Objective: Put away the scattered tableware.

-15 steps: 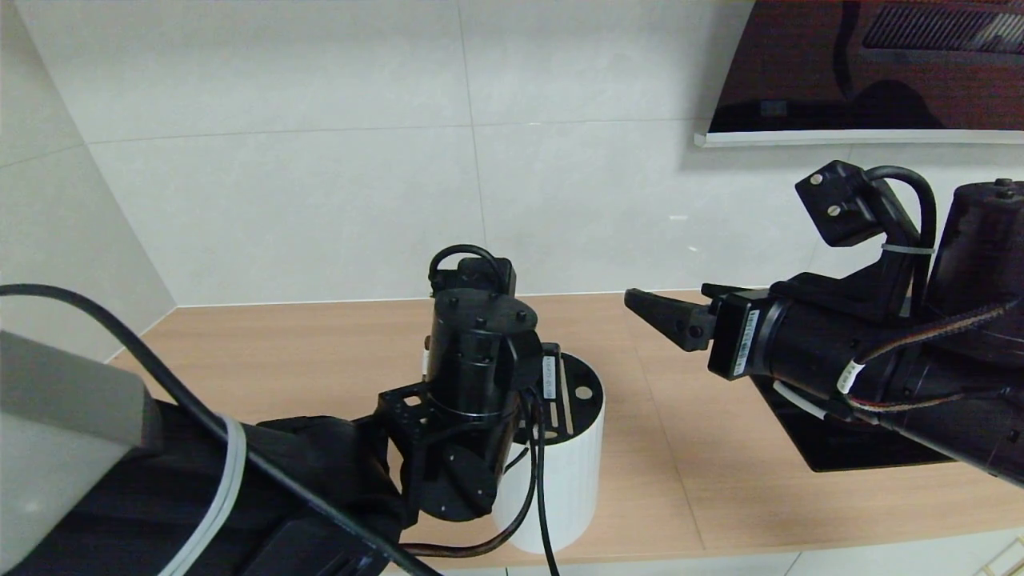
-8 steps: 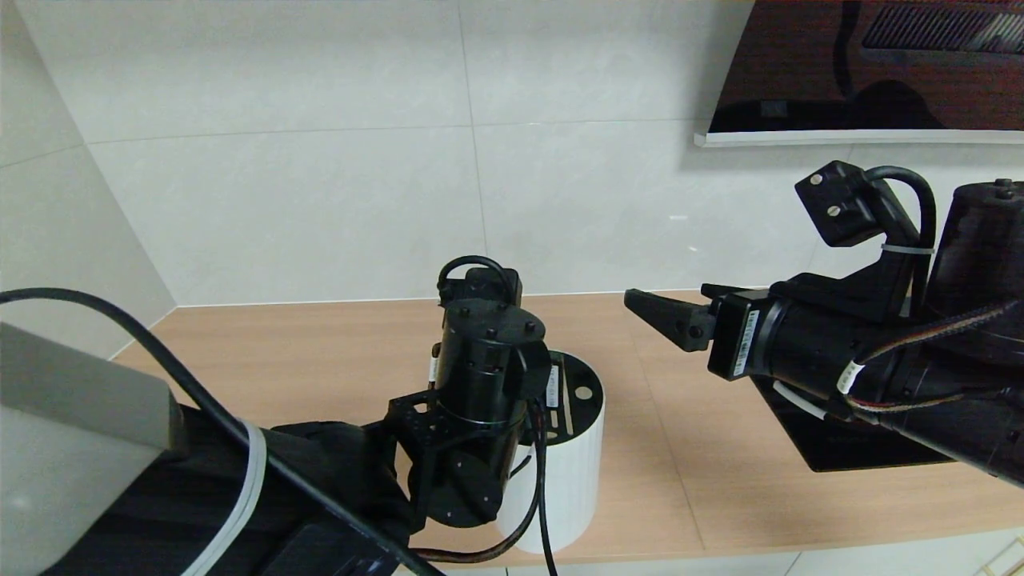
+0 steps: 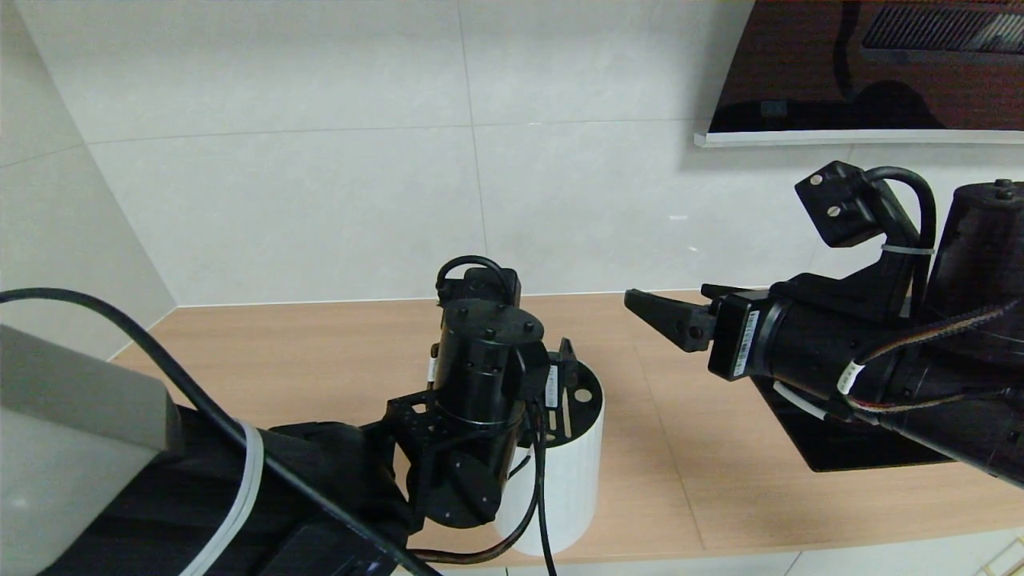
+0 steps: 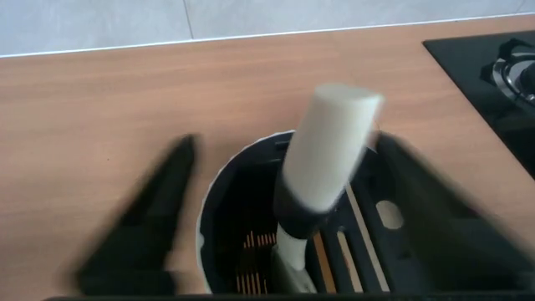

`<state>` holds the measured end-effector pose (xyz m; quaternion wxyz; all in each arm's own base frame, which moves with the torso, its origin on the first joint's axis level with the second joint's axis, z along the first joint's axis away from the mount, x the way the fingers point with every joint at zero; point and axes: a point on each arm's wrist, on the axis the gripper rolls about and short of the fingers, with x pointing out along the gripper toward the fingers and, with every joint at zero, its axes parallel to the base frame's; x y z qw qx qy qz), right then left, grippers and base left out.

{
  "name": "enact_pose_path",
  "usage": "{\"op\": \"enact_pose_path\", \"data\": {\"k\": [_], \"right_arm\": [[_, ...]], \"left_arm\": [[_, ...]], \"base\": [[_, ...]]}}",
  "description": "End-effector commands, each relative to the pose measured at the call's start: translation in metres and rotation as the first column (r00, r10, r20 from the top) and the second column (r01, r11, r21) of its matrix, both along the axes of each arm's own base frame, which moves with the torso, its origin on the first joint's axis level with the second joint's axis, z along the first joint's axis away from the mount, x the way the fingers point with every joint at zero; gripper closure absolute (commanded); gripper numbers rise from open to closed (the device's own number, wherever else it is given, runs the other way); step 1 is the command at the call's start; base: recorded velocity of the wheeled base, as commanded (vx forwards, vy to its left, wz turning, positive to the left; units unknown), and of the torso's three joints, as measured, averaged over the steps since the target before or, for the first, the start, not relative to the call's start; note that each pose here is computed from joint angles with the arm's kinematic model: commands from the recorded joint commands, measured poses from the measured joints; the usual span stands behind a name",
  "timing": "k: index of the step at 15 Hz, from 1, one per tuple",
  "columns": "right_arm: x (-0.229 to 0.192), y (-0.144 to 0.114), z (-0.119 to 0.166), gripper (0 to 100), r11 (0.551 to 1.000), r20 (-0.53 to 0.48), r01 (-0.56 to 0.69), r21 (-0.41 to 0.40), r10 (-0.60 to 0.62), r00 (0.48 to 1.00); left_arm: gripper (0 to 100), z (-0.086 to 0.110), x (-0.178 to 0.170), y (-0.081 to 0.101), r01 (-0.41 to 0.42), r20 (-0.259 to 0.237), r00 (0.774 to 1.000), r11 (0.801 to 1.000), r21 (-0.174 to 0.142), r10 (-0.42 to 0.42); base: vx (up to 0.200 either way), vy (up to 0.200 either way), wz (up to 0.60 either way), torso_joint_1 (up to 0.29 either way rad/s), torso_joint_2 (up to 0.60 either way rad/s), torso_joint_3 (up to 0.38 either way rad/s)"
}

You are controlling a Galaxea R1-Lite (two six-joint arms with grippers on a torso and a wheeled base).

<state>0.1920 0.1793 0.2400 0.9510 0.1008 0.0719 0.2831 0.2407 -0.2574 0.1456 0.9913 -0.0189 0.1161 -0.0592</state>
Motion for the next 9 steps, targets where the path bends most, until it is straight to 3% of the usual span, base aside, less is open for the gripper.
{"op": "enact_pose_path", "data": {"k": [1,3,5,7,9], "right_arm": [[0.0,0.0,0.0,0,1.0,0.0,0.0,0.0,0.0,1.0],[0.0,0.0,0.0,0,1.0,0.0,0.0,0.0,0.0,1.0],[-0.001,0.0,0.001,0,1.0,0.003,0.0,0.003,0.0,1.0],[0.002,-0.007,0.004,0,1.0,0.011,0.024,0.011,-0.024,1.0],[0.003,-0.018,0.01,0,0.998,0.032,0.057,0.023,-0.058,0.998]], "left_arm": [[0,0.002,-0.001,0.001,0.0,0.003,1.0,1.0,-0.004,0.0],[0,0.005,-0.001,0.002,0.0,0.008,1.0,1.0,-0.01,0.0],[0,0.025,-0.008,0.01,0.001,0.045,0.999,0.999,-0.053,0.001],[0,0.053,-0.024,0.028,0.021,0.089,0.996,0.994,-0.107,-0.012],[0,0.077,-0.046,0.052,0.064,0.113,0.992,0.989,-0.134,-0.049]], "base": [[0.0,0.0,0.0,0.0,0.0,0.0],[0.0,0.0,0.0,0.0,0.0,0.0],[0.0,0.0,0.0,0.0,0.0,0.0],[0.0,0.0,0.0,0.0,0.0,0.0],[0.0,0.0,0.0,0.0,0.0,0.0]]}}
